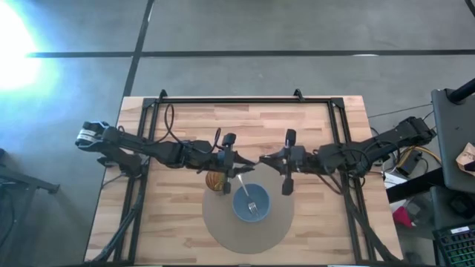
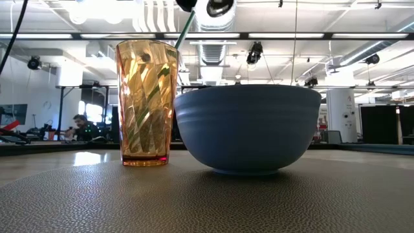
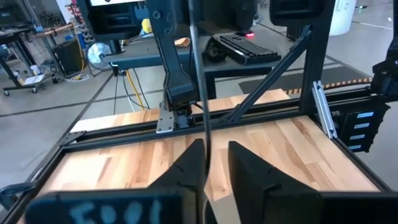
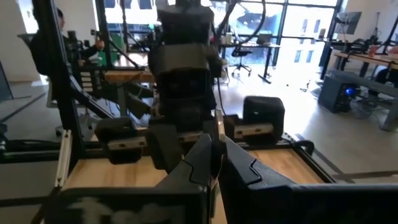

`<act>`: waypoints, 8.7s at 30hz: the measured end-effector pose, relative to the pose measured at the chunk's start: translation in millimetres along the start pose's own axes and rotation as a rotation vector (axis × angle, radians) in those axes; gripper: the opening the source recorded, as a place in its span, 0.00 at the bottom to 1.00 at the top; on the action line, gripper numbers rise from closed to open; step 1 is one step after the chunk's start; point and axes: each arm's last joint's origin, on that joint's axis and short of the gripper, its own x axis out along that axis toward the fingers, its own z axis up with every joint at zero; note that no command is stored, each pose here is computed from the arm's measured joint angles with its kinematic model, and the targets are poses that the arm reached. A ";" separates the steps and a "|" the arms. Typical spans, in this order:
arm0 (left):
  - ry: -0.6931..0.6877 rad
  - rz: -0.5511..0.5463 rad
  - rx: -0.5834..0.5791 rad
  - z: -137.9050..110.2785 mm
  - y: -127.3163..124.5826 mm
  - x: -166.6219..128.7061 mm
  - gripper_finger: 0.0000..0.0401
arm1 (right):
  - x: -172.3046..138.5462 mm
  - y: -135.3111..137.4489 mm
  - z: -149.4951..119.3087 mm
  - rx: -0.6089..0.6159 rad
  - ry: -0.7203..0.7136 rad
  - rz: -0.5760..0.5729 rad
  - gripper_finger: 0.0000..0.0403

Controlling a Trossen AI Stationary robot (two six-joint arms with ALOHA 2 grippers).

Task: Pick & Place Utensil
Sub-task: Put the spoon into the bowl on the place mat, then return to Home Position

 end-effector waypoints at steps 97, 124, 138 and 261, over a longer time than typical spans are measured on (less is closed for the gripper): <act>0.090 -0.152 0.106 39.0 -23.4 -66.0 0.45 | -23.6 -15.6 -178.3 0.810 0.204 -0.061 0.02; 0.090 -0.153 0.104 38.9 -23.5 -66.0 0.45 | -6.0 -4.0 -200.4 0.762 0.306 -0.081 0.02; 0.090 -0.152 0.100 39.0 -23.3 -66.0 0.45 | -8.0 -5.3 -204.8 0.660 0.352 -0.091 0.06; -0.197 -0.097 -0.049 -106.1 12.7 -198.7 0.00 | -129.5 -77.8 -36.3 0.029 -0.078 -0.040 0.02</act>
